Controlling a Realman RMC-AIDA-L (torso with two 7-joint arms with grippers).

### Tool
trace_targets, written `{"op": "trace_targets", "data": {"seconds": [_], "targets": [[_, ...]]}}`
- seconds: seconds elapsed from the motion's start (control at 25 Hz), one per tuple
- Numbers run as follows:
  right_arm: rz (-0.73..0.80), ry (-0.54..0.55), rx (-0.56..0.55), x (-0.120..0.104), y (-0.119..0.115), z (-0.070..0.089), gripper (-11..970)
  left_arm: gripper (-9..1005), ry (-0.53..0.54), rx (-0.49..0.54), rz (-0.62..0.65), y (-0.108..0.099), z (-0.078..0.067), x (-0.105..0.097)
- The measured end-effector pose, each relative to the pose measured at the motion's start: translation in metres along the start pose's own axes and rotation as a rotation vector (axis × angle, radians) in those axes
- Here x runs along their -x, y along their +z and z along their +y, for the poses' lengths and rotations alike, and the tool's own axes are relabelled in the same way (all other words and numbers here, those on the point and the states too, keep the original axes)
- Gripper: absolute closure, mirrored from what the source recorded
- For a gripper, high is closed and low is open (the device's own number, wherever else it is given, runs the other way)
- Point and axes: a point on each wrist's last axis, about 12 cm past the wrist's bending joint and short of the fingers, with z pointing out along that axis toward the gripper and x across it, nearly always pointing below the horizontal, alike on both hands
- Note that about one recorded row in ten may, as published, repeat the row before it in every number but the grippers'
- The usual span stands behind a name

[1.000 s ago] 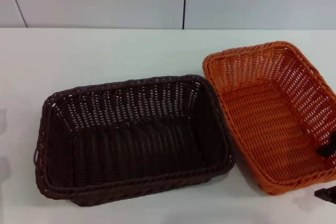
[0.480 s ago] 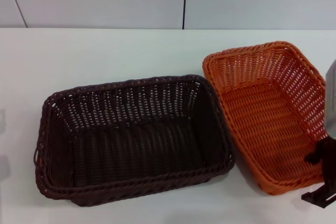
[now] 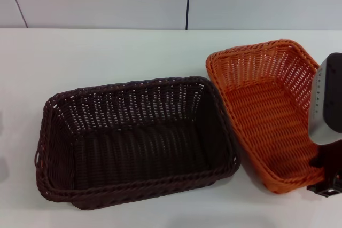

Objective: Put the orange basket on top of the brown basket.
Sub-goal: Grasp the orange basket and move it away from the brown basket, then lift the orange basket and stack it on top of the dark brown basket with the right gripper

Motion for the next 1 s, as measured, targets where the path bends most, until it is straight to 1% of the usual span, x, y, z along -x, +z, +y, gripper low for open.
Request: {"op": "trace_targets", "data": {"seconds": [0.04, 0.24, 0.44, 0.64, 0.76, 1.0], "targets": [[0.002, 0.0, -0.004, 0.001, 0.0, 0.0, 262, 301, 0.011, 0.002, 0.004, 0.001, 0.002, -0.001], [-0.03, 0.014, -0.058, 0.006, -0.005, -0.002, 454, 301, 0.021, 0.003, 0.008, 0.002, 0.004, -0.002], [-0.122, 0.047, -0.182, 0.011, -0.023, -0.005, 665, 301, 0.023, -0.001, 0.007, 0.003, 0.003, -0.002], [-0.164, 0.078, -0.236, 0.016, -0.032, -0.009, 758, 301, 0.029, -0.005, 0.007, 0.004, 0.002, -0.001], [-0.193, 0.082, -0.285, 0.022, -0.044, -0.01, 776, 301, 0.031, -0.006, 0.007, 0.004, 0.002, -0.002], [-0.232, 0.023, -0.434, 0.033, -0.076, -0.007, 795, 301, 0.03, -0.006, 0.005, 0.004, 0.002, -0.001]]}}
